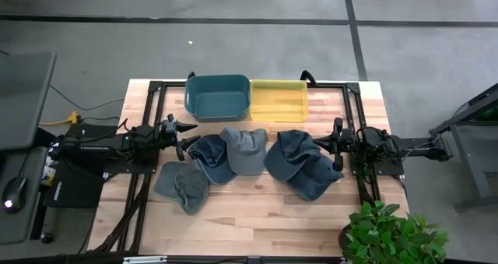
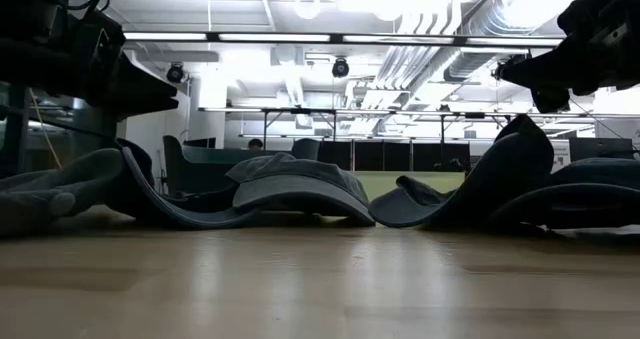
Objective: Pick & Place hat
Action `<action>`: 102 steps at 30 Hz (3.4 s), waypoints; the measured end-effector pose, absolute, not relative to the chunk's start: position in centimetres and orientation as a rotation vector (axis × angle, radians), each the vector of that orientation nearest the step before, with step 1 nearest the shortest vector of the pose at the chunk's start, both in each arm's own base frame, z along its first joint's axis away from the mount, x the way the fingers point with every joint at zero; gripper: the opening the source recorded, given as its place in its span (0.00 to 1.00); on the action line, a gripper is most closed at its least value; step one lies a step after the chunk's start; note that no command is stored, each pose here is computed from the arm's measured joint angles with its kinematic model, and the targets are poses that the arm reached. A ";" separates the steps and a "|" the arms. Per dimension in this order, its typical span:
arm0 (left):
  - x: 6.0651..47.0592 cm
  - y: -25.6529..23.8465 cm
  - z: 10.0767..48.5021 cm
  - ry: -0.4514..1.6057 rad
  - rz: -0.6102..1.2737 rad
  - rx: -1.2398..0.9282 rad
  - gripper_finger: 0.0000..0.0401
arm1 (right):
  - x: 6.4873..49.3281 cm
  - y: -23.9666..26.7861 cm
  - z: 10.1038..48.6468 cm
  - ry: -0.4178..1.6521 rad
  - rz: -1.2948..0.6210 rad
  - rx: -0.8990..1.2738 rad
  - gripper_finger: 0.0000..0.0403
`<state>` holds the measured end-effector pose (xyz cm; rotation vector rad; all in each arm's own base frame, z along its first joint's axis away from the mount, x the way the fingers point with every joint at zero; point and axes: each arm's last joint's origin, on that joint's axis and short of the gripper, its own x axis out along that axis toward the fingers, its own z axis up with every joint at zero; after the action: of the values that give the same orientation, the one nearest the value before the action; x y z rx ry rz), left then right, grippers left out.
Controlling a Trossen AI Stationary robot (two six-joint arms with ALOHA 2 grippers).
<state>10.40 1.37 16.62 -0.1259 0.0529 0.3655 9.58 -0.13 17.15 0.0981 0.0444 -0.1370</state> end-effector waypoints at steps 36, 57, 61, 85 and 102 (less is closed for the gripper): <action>10.5 1.0 16.8 0.038 0.214 -0.145 0.57 | 9.6 -0.1 17.3 0.026 -0.136 0.100 0.00; 11.0 1.4 16.8 -0.084 0.353 -0.854 0.57 | 9.6 -0.1 17.4 0.013 -0.135 0.101 0.00; 11.4 1.2 16.2 -0.006 0.324 -0.884 0.57 | 9.6 -0.1 17.4 0.011 -0.136 0.102 0.00; 18.2 1.4 18.0 0.409 0.336 -0.543 0.56 | 9.6 -0.1 17.5 0.009 -0.135 0.102 0.00; 20.3 3.2 17.0 0.425 0.369 -0.292 0.57 | 9.6 -0.1 17.5 0.009 -0.135 0.102 0.00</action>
<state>20.31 3.18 16.98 -0.2921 0.4248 0.3695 9.59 -0.13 17.50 0.1020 0.0091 -0.1353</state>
